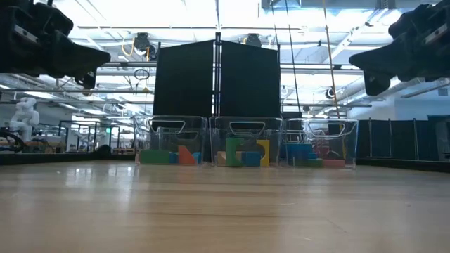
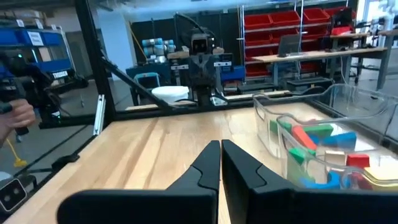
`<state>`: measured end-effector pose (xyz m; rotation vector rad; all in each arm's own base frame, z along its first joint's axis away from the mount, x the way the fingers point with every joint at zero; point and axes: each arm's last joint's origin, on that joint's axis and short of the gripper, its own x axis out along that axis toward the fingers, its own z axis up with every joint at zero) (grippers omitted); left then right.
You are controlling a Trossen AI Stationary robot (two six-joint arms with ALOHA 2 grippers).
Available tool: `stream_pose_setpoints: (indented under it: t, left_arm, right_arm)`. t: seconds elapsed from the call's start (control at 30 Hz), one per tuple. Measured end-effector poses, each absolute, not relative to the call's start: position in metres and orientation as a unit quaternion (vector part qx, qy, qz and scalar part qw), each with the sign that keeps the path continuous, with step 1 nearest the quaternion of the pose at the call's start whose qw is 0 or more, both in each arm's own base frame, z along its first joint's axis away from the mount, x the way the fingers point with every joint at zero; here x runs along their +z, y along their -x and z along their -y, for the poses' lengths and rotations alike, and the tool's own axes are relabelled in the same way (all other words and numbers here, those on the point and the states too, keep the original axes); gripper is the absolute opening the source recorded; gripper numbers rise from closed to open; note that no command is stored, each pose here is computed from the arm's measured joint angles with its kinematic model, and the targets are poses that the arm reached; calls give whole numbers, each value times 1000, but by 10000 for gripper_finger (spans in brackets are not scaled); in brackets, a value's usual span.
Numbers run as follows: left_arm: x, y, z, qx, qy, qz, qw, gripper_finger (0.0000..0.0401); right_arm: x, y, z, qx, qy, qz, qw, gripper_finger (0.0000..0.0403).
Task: Sort blocks by size
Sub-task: Return to Home Position
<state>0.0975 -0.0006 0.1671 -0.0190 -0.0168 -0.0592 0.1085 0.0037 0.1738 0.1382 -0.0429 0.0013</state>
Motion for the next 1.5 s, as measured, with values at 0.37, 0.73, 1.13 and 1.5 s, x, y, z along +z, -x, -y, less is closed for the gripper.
stream_pose_setpoints:
  t: [0.37,0.73,1.13,1.5]
  left_arm:
    - [167,-97,0,-25,5,8,1000,0]
    - [167,-97,0,-21,7,8,1000,0]
    - [164,-99,-1,-2,1,-10,1000,0]
    - [160,-103,-1,-1,10,-36,999,0]
  right_arm:
    - [180,-105,-3,-11,-36,55,998,0]
    - [175,-96,-3,2,-43,41,998,0]
    - [171,-97,-3,2,-45,17,999,0]
    - [163,-103,-4,0,-45,-30,999,0]
